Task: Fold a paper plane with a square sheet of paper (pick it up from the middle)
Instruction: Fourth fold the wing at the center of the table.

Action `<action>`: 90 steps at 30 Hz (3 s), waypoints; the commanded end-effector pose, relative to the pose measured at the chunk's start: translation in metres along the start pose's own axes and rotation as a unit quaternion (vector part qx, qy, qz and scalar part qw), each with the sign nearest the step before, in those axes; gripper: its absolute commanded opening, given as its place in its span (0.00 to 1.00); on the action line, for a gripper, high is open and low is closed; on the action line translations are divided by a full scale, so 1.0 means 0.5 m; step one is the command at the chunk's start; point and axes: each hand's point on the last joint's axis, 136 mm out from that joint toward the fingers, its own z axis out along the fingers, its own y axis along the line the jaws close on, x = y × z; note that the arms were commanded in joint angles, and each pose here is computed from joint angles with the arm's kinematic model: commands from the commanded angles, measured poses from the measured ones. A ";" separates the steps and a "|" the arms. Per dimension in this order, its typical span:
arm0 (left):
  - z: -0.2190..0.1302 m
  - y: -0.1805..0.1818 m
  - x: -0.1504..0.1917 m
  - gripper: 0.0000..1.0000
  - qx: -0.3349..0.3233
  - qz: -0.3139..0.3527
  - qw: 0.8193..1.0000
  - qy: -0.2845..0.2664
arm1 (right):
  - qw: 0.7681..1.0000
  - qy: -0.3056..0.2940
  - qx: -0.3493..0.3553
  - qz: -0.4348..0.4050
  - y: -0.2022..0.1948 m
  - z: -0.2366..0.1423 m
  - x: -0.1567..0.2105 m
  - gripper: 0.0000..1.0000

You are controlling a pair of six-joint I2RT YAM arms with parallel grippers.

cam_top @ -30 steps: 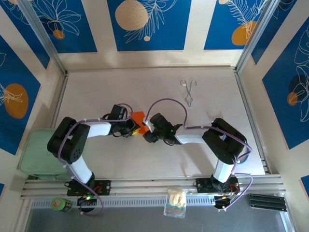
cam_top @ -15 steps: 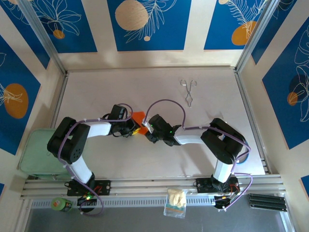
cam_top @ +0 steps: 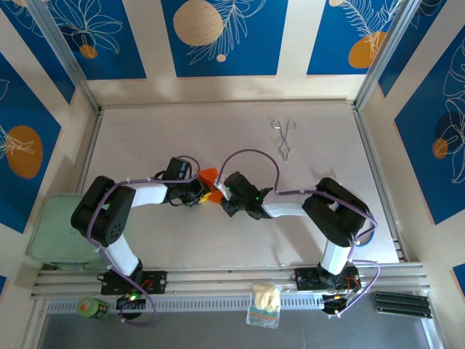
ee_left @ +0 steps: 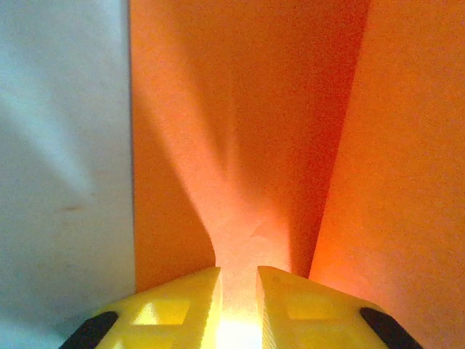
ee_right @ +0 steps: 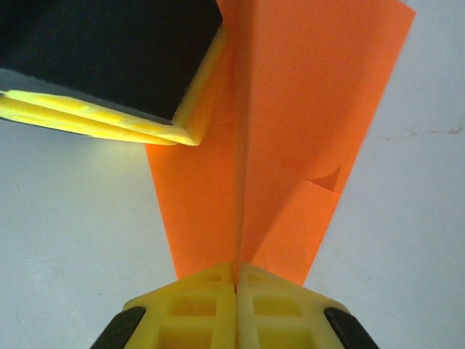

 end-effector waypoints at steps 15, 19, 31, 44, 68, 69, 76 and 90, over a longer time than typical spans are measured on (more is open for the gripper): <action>0.000 -0.004 0.008 0.21 -0.005 0.009 1.000 0.009 | 0.993 0.019 -0.091 0.071 0.017 0.003 0.000 0.03; -0.001 -0.004 0.008 0.21 -0.005 0.009 1.000 0.009 | 0.989 0.022 -0.116 0.093 0.019 0.002 0.001 0.03; -0.004 -0.005 0.008 0.21 -0.006 0.012 1.000 0.007 | 0.977 0.033 -0.157 0.139 0.014 0.006 0.004 0.03; -0.015 -0.014 0.007 0.21 -0.003 0.021 1.000 0.002 | 0.958 0.057 -0.208 0.187 0.016 0.013 0.014 0.03; -0.007 -0.098 0.003 0.28 0.080 0.086 0.993 0.003 | 0.898 0.082 -0.302 0.309 -0.011 0.008 0.013 0.03; -0.004 -0.095 0.003 0.28 0.078 0.086 0.993 0.003 | 0.898 0.082 -0.302 0.310 -0.013 0.007 0.012 0.03; 0.013 -0.076 0.006 0.32 0.055 0.079 0.995 0.013 | 0.891 0.081 -0.307 0.323 -0.018 0.008 0.010 0.03; 0.027 0.005 0.024 0.47 -0.063 0.072 0.995 0.029 | 0.886 0.089 -0.298 0.343 -0.027 0.016 0.023 0.08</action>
